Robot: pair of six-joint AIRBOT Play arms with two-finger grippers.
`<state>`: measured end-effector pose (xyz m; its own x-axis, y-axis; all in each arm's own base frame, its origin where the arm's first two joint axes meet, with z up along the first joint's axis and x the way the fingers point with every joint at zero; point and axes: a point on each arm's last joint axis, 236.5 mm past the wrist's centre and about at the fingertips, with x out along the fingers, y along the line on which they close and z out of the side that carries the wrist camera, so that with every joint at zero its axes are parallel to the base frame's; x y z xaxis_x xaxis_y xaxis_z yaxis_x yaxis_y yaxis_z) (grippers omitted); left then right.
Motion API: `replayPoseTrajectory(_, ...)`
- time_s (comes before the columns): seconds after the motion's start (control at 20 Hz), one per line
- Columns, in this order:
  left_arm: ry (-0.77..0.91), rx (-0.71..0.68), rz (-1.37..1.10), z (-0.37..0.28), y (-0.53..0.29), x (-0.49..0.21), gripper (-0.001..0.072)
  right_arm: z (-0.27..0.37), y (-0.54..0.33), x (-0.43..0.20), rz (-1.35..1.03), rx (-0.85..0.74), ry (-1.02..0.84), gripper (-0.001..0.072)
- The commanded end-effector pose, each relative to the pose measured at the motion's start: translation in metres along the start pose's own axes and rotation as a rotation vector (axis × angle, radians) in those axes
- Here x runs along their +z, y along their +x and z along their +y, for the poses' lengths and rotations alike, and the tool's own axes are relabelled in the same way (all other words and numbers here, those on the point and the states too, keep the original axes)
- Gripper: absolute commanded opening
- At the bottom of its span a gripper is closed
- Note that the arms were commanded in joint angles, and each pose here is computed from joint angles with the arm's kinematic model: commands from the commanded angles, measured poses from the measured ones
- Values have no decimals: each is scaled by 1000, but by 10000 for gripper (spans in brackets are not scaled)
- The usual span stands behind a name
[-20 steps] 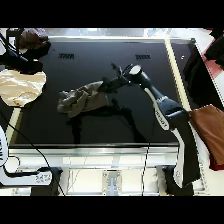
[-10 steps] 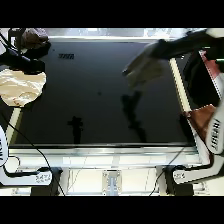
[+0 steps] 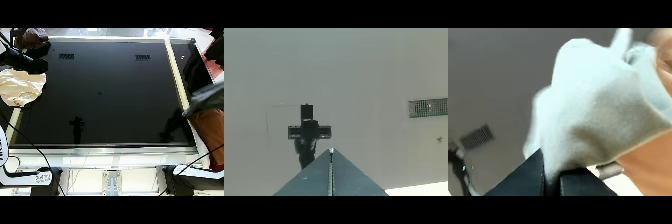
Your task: Fold the shirts.
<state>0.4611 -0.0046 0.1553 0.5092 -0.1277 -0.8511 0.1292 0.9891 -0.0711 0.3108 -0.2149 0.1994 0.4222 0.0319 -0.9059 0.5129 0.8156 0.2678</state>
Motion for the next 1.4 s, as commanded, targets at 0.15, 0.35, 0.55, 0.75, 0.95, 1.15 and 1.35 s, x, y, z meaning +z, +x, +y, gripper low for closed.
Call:
replayPoseTrajectory(0.15, -23, -33, -12, -8, 0, 3, 12, -144, -1, -77, 116, -108, 380, 18)
replayPoseTrajectory(0.35, -26, -93, -19, -26, 0, 6, 12, -190, 39, -160, 276, -191, 566, 19)
replayPoseTrajectory(0.55, -12, -106, -18, -35, 1, 6, 12, -178, 57, -205, 421, -122, 638, 330)
replayPoseTrajectory(0.75, -10, -107, -18, -36, 1, 6, 12, -167, 7, -163, 234, -165, 616, 347)
replayPoseTrajectory(0.95, -11, -107, -17, -36, 1, 6, 12, -72, -79, -12, -380, 175, 375, 320)
replayPoseTrajectory(1.15, -78, -108, -8, -36, 1, 4, 12, 129, -145, 13, -584, 680, -223, 308)
replayPoseTrajectory(1.35, -90, -108, -7, -36, 1, 4, 12, 218, -80, -40, -340, 645, -541, 308)
